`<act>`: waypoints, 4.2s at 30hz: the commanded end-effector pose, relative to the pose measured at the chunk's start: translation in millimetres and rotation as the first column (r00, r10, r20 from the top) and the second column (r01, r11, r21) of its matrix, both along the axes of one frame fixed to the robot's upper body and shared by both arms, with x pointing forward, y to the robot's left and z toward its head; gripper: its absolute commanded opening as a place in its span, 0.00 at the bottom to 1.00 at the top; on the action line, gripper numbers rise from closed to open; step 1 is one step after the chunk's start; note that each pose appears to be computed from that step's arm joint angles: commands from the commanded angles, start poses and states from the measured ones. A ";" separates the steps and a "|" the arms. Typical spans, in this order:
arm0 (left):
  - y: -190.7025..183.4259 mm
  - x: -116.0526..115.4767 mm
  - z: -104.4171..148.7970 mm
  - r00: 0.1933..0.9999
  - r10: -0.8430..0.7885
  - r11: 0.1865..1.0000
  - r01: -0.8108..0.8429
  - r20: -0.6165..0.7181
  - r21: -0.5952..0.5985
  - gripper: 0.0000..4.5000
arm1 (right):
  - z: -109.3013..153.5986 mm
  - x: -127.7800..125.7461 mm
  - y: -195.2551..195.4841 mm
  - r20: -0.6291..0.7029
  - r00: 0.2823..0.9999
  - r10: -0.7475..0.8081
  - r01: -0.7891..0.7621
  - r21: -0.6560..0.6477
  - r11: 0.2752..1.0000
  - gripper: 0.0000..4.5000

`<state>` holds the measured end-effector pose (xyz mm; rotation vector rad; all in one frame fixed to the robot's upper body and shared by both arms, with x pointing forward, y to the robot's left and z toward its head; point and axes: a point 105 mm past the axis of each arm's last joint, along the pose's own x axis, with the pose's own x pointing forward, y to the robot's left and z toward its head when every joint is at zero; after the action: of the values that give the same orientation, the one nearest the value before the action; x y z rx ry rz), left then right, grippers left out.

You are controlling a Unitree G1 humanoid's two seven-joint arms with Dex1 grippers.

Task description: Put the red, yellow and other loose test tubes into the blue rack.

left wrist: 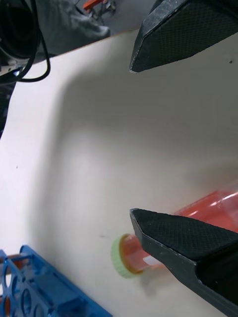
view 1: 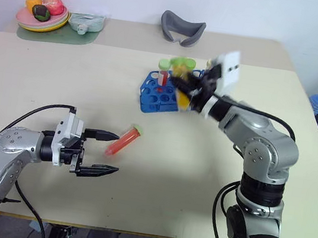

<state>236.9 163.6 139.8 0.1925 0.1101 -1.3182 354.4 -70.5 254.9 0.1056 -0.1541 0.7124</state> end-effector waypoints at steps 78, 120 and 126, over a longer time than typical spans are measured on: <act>-8.9 -3.2 20.5 0.972 0.232 0.956 -0.221 0.032 -0.191 1.00 | -71.2 72.9 -0.5 0.217 0.954 -0.205 0.132 0.310 0.942 0.25; -3.4 7.3 20.7 0.964 0.260 0.944 -0.241 0.056 -0.223 1.00 | -69.4 70.0 -19.8 0.272 0.901 -0.337 0.276 0.240 0.931 0.99; -3.8 6.6 17.4 0.965 0.259 0.944 -0.243 0.045 -0.223 1.00 | -66.5 54.9 -18.4 0.253 0.924 -0.287 0.262 0.127 0.957 0.99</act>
<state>245.4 161.3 153.1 0.0223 -0.0474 -1.0470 412.0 -91.1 168.5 0.1025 -0.4251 0.4245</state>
